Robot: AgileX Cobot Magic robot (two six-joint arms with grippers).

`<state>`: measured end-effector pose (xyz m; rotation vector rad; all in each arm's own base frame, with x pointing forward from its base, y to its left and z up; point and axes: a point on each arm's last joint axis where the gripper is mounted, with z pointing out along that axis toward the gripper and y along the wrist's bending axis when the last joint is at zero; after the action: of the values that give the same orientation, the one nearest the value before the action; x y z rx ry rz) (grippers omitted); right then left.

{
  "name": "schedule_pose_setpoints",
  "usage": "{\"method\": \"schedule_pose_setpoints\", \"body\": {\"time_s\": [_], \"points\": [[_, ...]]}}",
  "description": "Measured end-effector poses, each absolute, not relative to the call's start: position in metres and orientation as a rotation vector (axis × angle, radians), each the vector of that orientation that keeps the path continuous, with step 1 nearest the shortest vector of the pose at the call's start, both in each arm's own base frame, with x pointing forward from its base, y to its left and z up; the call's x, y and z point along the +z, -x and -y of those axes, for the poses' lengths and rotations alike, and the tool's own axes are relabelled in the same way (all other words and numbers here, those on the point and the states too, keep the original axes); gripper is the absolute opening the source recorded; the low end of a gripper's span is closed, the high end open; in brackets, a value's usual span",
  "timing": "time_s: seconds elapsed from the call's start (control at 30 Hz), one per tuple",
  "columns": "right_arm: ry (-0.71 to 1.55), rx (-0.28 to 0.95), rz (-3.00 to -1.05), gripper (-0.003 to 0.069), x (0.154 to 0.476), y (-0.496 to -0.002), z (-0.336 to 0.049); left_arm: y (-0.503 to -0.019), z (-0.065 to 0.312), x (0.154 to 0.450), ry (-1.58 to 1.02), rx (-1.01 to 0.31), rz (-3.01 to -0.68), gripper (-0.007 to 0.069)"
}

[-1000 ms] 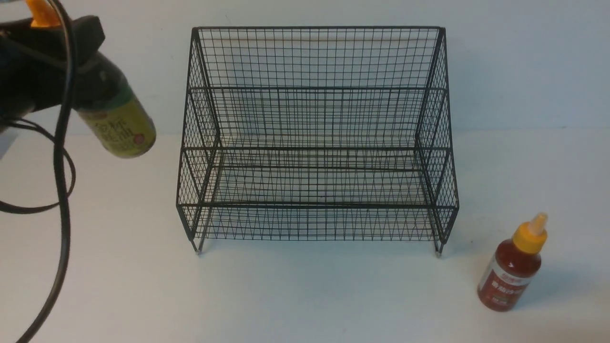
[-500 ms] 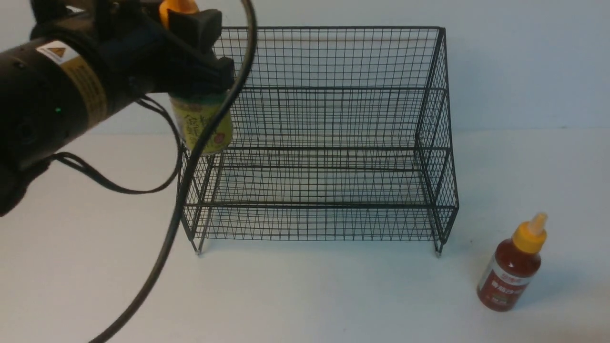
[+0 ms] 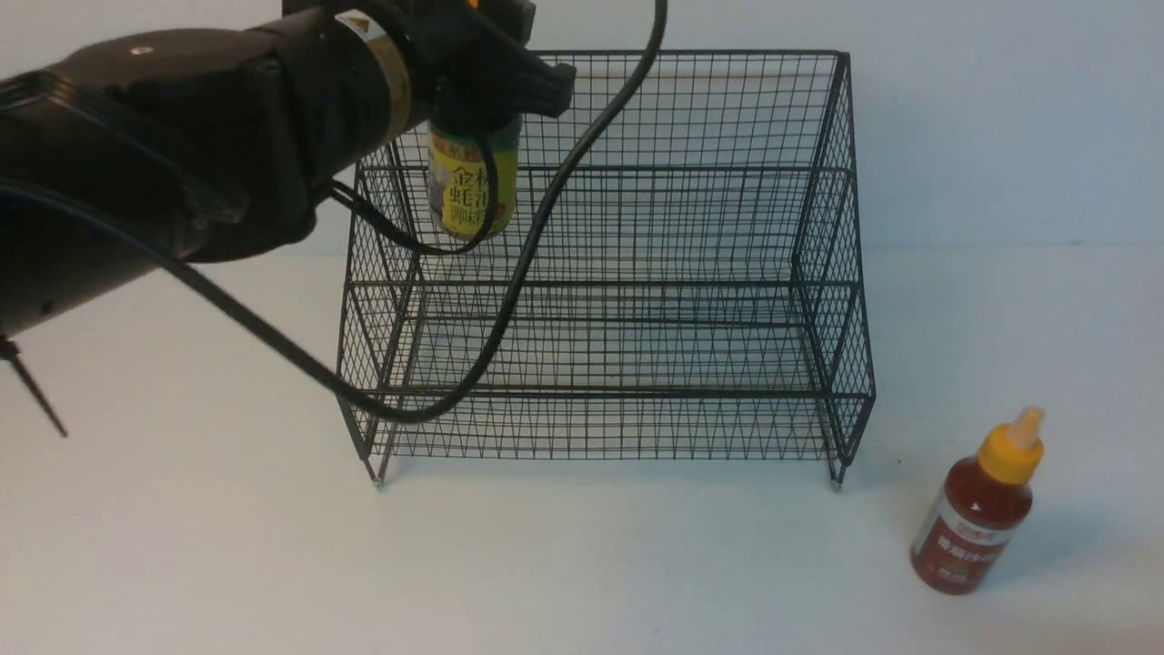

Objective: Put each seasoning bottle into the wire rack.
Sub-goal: Use the left arm to put the condiment bottle back on the shelf

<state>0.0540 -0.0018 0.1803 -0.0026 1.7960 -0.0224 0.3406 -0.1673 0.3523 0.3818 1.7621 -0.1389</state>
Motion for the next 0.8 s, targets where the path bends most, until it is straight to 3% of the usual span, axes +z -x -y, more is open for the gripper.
{"method": "schedule_pose_setpoints", "body": {"time_s": [0.27,0.8], "points": [[0.003,-0.022,-1.796,-0.0015,0.180,-0.054,0.002,-0.371,0.156,0.314,-0.233,-0.146,-1.871,0.0279],[0.003,-0.022,-1.796,-0.0015,0.180,-0.054,0.002,-0.368,0.147,0.331,-0.218,-0.224,-1.818,0.0279]]}}
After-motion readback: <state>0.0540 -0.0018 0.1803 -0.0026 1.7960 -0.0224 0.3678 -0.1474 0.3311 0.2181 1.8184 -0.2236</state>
